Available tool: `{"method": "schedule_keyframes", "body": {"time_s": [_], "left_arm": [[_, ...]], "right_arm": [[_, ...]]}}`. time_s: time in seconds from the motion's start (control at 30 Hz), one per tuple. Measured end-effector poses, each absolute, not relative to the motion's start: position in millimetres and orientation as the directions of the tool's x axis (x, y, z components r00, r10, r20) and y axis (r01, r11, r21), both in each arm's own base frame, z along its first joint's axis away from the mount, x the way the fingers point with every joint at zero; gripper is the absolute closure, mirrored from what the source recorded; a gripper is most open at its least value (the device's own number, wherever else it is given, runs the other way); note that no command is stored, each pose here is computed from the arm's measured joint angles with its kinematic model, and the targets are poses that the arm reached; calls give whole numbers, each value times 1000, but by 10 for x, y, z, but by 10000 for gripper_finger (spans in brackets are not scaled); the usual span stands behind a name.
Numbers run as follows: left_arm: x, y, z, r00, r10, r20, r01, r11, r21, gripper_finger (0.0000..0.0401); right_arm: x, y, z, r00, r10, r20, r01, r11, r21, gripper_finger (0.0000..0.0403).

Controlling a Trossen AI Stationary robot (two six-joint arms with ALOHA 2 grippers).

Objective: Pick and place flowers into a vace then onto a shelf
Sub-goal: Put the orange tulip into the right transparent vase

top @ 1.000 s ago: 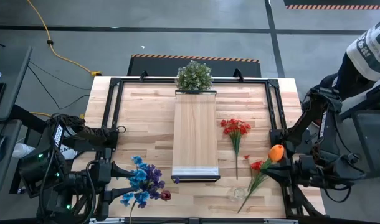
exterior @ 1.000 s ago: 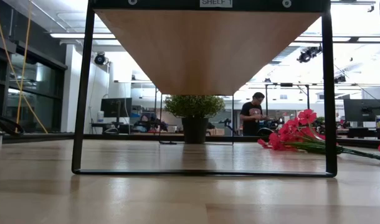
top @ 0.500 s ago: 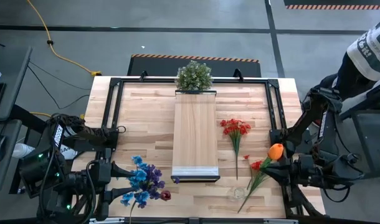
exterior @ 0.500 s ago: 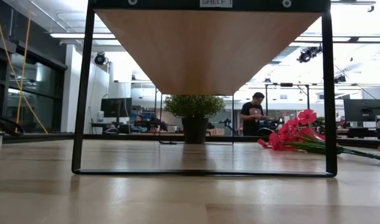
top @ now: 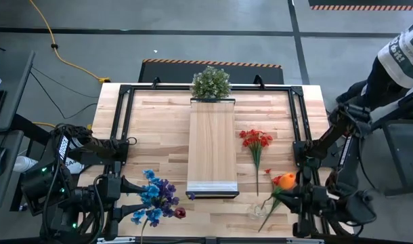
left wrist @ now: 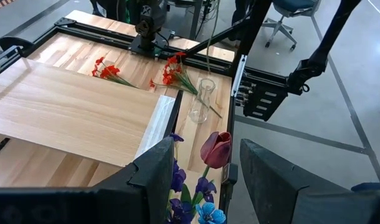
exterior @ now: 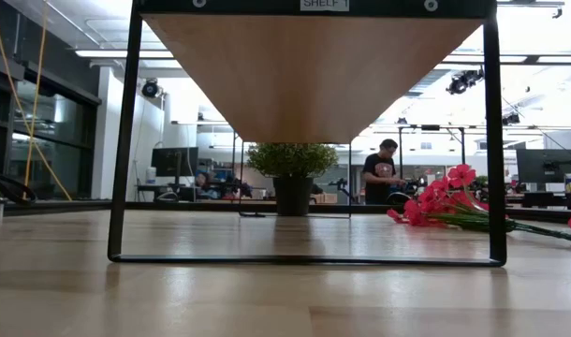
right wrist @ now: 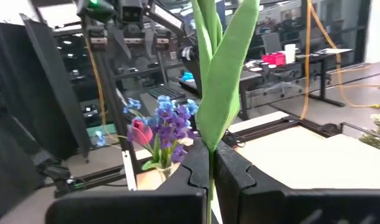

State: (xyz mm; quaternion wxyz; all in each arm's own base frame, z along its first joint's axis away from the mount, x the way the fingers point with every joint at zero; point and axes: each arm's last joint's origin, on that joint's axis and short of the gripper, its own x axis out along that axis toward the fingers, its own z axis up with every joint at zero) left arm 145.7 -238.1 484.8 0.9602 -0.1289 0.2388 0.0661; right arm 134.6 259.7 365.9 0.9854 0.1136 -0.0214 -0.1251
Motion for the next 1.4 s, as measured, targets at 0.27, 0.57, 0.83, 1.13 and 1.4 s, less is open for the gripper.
{"method": "schedule_keyframes", "body": {"time_s": [0.27, 0.57, 0.83, 1.13, 1.4], "left_arm": [[1457, -2381, 4848, 877, 66, -476, -189, 958, -216, 185], [1457, -2381, 4848, 877, 65, -476, -189, 958, -216, 185], [1458, -2381, 4848, 877, 66, -476, -189, 958, -216, 185], [1457, -2381, 4848, 877, 65, -476, -189, 958, -216, 185], [1457, -2381, 4848, 877, 65, -476, -188, 958, -216, 185]], "right_arm": [[1392, 2715, 3524, 953, -302, 6, 294, 933, 210, 403], [1378, 2754, 3487, 952, -305, 4, 298, 933, 203, 403], [1333, 2789, 3451, 943, -332, 1, 326, 925, 198, 403], [1354, 2843, 3372, 939, -345, 0, 340, 923, 179, 403], [1355, 2843, 3327, 939, -345, 0, 342, 930, 136, 403]]}}
